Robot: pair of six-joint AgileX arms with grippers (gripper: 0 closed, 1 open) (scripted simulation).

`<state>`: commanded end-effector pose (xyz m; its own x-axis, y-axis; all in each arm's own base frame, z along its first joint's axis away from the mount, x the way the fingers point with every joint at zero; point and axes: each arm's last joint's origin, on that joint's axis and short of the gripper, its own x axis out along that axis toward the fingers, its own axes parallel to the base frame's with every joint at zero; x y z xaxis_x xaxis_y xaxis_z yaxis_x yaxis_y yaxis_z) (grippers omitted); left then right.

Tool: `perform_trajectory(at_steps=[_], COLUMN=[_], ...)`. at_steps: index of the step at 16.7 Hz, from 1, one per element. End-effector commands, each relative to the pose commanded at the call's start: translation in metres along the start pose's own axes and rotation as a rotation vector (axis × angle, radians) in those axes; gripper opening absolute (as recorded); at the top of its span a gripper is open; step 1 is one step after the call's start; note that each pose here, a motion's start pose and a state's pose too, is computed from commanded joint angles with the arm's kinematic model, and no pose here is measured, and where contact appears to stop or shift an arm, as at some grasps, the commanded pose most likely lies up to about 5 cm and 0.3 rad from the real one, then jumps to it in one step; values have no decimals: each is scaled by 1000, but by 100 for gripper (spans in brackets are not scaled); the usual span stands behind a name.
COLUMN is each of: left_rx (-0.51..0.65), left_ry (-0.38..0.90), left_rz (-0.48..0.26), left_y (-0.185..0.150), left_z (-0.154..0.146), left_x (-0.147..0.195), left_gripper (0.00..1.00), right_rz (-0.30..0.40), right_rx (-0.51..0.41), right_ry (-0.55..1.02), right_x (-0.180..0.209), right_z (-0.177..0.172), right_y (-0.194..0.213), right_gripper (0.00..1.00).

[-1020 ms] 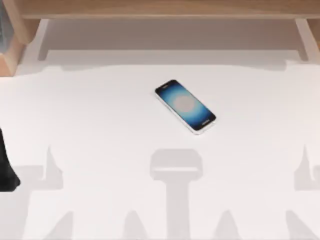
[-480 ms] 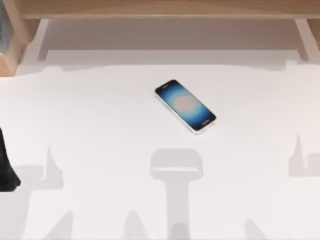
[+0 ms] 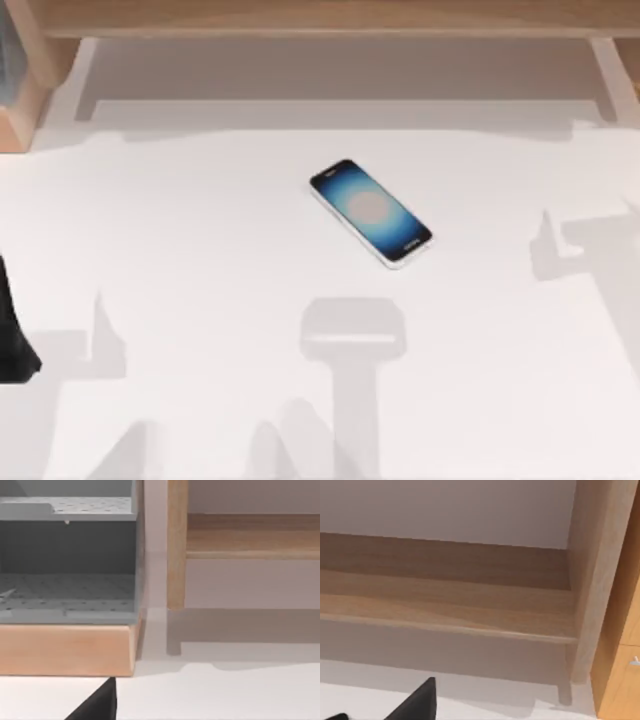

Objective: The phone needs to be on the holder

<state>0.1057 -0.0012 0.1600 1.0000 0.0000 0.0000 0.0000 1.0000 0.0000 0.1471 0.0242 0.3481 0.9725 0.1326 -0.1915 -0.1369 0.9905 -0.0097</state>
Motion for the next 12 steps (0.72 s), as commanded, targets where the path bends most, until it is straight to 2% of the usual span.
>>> perform_trajectory(at_steps=[4, 7, 10, 12], left_rx=[0, 0, 0, 0], left_ry=[0, 0, 0, 0], left_rz=[0, 0, 0, 0], left_y=[0, 0, 0, 0], left_z=[0, 0, 0, 0], left_x=[0, 0, 0, 0], left_gripper=[100, 100, 100, 100], right_rz=[101, 187, 265, 305], right_rx=[-29, -62, -105, -141], right_ry=[192, 352, 530, 657], right_x=[54, 111, 176, 220], right_z=[58, 85, 89, 75], right_y=[20, 45, 80, 105], right_gripper=[100, 100, 100, 100])
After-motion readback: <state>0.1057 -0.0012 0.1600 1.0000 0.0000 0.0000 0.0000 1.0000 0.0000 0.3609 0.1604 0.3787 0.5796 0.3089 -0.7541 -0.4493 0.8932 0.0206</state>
